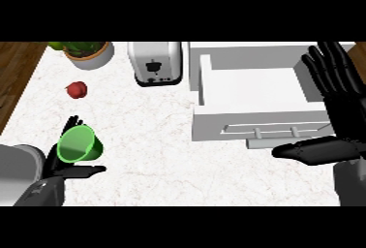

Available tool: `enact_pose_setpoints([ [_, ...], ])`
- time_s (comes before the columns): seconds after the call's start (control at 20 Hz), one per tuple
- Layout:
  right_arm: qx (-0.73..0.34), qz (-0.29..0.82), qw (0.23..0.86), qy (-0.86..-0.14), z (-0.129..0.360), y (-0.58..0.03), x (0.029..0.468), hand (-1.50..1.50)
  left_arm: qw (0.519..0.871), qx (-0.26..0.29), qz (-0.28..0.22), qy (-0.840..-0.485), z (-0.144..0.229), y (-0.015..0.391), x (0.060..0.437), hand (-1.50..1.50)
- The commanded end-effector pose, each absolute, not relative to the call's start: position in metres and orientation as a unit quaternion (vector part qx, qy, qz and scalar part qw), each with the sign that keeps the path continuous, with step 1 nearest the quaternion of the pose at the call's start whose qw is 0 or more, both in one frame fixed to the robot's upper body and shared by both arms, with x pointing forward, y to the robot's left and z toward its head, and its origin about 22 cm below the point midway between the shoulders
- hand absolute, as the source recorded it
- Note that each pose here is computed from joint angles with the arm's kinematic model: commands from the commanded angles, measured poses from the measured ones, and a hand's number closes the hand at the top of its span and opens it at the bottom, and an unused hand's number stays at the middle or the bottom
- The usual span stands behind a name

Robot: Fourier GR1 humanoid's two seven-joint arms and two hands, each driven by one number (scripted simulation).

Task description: Pick up the cup, place it into the drawer and close the drawer

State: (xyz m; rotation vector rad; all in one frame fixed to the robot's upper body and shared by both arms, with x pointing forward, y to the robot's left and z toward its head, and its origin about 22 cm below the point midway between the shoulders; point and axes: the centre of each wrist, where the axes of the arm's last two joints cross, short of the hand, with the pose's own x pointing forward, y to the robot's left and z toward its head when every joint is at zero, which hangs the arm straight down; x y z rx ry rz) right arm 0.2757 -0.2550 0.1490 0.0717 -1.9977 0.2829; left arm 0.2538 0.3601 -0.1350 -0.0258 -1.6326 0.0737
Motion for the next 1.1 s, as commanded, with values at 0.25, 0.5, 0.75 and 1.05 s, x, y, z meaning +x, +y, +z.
enact_pose_setpoints([
  [0.25,0.02,0.121,0.53,-0.839,0.153,-0.27,0.276,-1.5,0.578,-0.023,0.031,-0.815,-0.128,0.342,0.273,1.5],
  [0.5,0.026,0.12,0.533,-0.837,0.154,-0.257,0.277,-1.5,0.548,0.081,0.023,-0.832,-0.126,0.343,0.274,1.5],
  [0.75,0.028,0.11,0.525,-0.843,0.155,-0.273,0.27,-1.5,0.535,0.143,0.082,-0.828,-0.147,0.286,0.271,1.5],
  [1.05,0.018,0.113,0.538,-0.835,0.147,-0.266,0.272,-1.5,0.493,-0.024,0.091,-0.865,-0.11,0.279,0.317,1.5],
])
